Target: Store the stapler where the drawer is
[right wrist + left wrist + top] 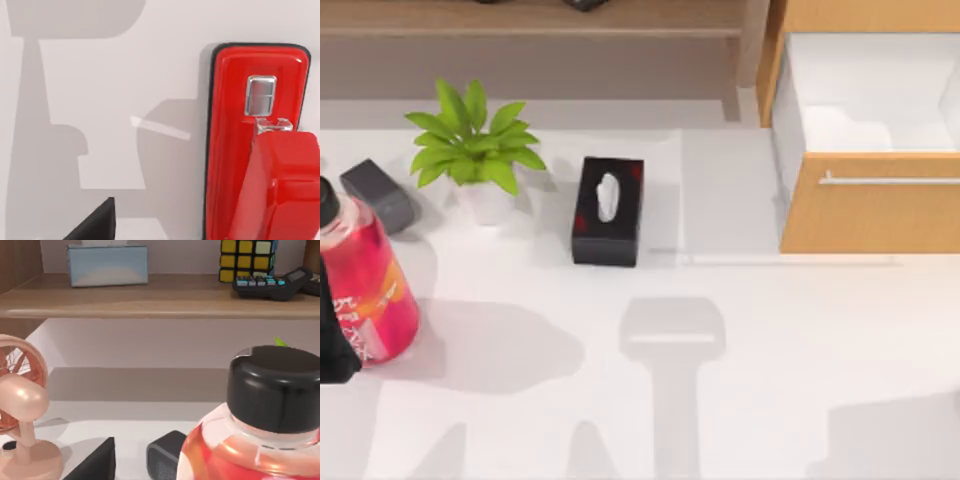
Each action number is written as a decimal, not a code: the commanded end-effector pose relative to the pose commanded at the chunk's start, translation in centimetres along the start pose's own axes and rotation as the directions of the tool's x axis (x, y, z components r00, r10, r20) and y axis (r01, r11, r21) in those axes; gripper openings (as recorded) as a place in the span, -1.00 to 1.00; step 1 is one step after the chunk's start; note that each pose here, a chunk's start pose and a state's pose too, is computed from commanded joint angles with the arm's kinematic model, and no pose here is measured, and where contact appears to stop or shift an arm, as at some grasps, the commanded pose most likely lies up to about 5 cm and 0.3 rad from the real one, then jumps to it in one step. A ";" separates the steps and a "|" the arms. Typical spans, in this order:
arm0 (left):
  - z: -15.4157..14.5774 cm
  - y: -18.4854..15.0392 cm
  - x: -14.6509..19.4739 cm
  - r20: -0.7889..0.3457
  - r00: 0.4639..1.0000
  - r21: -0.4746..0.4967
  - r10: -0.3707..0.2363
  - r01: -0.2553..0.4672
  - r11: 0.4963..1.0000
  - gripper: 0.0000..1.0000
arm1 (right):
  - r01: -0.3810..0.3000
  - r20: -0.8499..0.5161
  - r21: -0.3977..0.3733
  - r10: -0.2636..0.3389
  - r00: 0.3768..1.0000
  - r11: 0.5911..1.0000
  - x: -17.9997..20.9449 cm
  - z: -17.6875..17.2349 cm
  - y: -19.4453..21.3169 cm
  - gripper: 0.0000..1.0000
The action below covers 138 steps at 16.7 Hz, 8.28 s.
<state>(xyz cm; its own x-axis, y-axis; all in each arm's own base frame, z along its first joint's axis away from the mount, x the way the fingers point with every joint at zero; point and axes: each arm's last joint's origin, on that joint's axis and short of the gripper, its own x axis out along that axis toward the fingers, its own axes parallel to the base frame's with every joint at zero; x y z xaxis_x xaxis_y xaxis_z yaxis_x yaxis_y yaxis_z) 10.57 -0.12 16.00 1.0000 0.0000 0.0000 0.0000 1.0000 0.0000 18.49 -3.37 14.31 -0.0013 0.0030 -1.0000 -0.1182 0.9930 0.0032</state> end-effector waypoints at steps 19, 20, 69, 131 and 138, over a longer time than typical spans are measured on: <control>0.0 0.0 0.0 0.000 1.000 0.000 0.000 0.000 1.000 1.00 | 0.000 0.001 0.000 0.000 1.000 1.000 2.5 -0.2 0.1 -0.66; 0.0 0.0 0.0 0.000 1.000 0.000 0.000 0.000 1.000 1.00 | 0.000 0.001 0.000 0.000 1.000 1.000 2.5 -0.2 0.1 -0.81; 0.0 0.0 0.0 0.000 1.000 0.000 0.000 0.000 1.000 1.00 | 0.075 0.283 -0.091 -0.046 0.958 0.993 -10.5 28.3 6.5 -1.00; 0.0 0.0 0.0 0.000 1.000 0.000 0.000 0.000 1.000 1.00 | 0.205 0.719 -0.288 0.070 0.692 0.935 -9.0 24.1 13.1 1.00; 0.0 0.0 0.0 0.000 1.000 0.000 0.000 0.000 1.000 1.00 | 0.626 0.910 -0.402 0.218 0.352 0.668 -3.8 16.9 18.1 1.00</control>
<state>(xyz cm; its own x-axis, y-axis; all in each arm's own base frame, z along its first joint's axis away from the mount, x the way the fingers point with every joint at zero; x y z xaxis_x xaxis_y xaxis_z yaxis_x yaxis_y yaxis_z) 10.57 -0.12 16.00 1.0000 0.0000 0.0000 0.0000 1.0000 0.0000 33.19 16.58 18.12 0.8778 0.3248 -0.3521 -0.4788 0.6181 -0.6235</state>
